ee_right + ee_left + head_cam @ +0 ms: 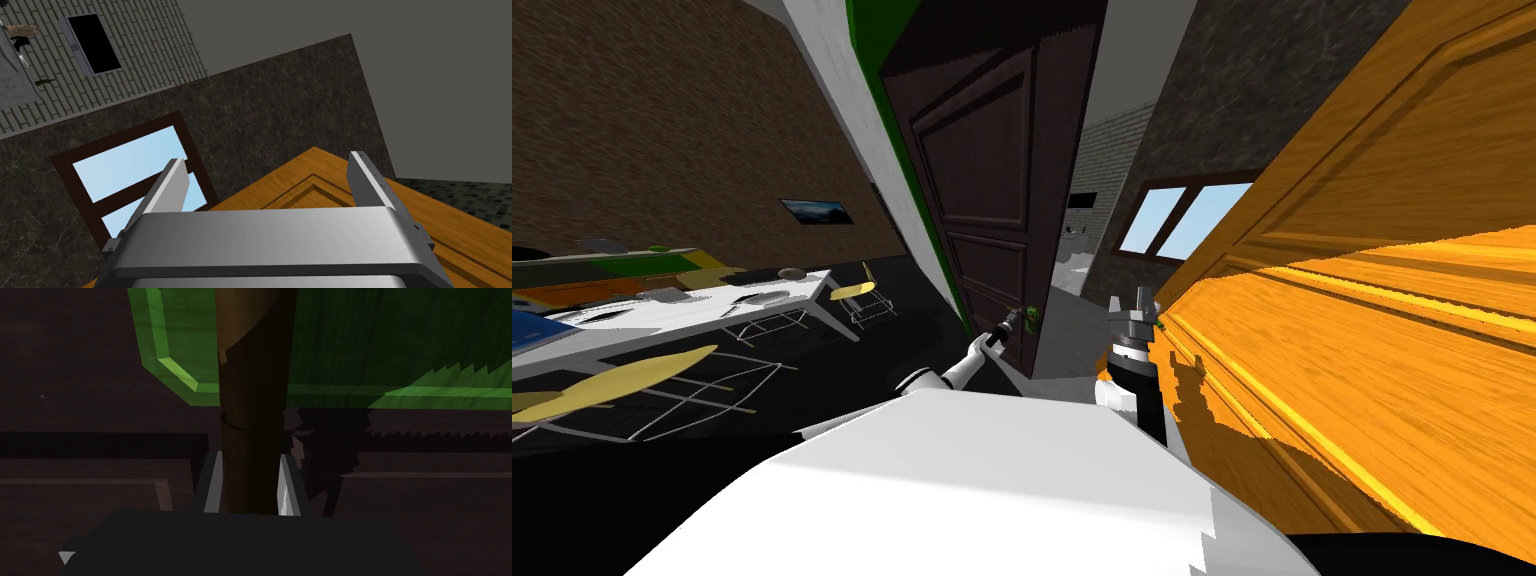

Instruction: Push the door open

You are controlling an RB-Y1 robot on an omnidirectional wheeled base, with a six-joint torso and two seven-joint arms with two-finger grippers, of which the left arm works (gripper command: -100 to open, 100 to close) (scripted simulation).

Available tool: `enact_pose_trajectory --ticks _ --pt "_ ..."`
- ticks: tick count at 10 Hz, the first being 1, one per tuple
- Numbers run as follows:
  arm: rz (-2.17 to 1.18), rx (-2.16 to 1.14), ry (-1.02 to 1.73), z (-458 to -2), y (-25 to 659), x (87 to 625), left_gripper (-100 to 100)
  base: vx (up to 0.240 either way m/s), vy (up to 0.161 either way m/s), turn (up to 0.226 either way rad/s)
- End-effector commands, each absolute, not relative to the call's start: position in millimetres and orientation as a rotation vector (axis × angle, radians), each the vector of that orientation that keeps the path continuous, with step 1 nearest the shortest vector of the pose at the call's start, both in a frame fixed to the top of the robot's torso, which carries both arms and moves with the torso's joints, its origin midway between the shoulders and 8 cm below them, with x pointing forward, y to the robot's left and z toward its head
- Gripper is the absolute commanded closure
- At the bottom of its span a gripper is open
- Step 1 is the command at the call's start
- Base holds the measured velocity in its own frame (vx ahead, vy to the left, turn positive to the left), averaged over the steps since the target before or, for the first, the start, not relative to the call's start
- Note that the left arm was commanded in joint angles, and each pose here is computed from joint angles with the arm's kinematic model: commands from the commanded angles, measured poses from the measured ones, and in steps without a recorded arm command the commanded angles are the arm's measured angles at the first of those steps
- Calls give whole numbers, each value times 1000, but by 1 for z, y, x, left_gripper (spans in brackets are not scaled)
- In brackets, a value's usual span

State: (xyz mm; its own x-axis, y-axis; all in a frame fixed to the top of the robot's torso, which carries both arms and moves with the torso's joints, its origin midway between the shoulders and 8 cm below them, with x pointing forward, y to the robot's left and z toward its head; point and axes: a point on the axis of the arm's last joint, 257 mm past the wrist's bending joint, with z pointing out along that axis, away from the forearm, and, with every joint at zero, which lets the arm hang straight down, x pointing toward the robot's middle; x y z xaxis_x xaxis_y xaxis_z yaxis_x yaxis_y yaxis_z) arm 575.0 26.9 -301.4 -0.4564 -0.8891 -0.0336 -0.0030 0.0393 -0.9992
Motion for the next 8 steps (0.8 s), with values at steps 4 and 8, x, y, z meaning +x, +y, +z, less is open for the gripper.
enact_pose_trajectory --ticks 4,8 --pt "-1476 -946 1525 -293 59 589 100 74 -88 23" --pt "-1452 -972 1498 -293 75 595 100 109 -138 66"
